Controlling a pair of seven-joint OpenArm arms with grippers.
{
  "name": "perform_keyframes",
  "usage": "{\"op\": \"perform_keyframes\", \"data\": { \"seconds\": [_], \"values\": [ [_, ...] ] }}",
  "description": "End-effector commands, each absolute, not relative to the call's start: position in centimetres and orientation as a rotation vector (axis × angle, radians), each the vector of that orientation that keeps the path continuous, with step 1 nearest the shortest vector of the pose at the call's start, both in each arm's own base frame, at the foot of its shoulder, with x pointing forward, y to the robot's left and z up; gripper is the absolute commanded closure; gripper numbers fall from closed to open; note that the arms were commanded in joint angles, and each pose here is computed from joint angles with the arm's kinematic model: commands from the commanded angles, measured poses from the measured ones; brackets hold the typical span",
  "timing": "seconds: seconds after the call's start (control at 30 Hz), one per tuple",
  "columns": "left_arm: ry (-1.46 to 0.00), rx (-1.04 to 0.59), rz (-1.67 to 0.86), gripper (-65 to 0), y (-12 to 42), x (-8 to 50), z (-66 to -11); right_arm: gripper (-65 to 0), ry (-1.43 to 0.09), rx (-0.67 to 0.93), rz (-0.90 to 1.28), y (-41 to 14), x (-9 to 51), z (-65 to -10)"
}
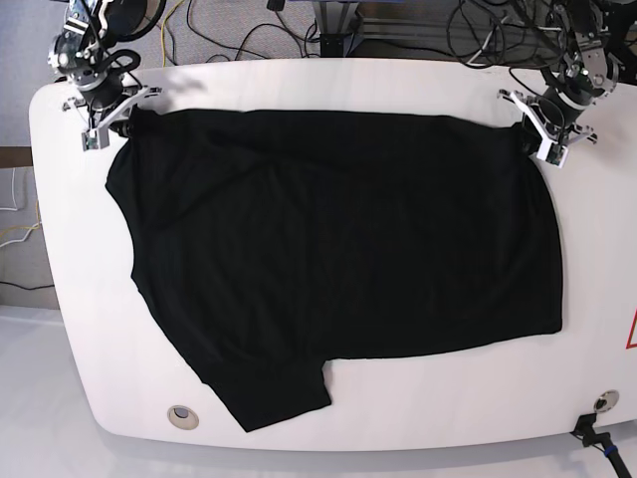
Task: Fold the T-shirt properly
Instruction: 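Drag the held edge back toward the robot with both grippers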
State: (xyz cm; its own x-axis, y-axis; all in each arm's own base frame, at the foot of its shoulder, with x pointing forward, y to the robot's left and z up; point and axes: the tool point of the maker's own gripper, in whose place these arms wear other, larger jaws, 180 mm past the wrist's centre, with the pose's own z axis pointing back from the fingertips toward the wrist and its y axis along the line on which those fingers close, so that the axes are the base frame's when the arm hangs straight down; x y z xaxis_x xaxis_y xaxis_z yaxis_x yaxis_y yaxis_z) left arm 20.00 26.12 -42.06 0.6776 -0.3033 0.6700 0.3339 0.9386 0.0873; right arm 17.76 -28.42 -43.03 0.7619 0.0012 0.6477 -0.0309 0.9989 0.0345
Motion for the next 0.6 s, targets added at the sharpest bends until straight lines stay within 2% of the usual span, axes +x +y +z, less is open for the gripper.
{"op": "perform_keyframes", "data": {
  "seconds": [0.0, 0.2, 0.57],
  "values": [
    [-0.728, -0.001, -0.413, 0.0, 27.1, 19.5, -41.0, 0.0, -0.545, 0.019, 0.059, -28.4, 14.1, -44.8],
    [-0.707, 0.045, -0.402, 0.0, 28.7, 17.6, -40.3, 0.0, -0.512, 0.019, 0.061, -28.4, 12.5, -45.2],
    [-0.699, 0.076, -0.402, 0.0, 30.0, 17.5, -39.9, 0.0, -0.498, 0.008, 0.071, -28.7, 12.1, -45.3]
  ]
}}
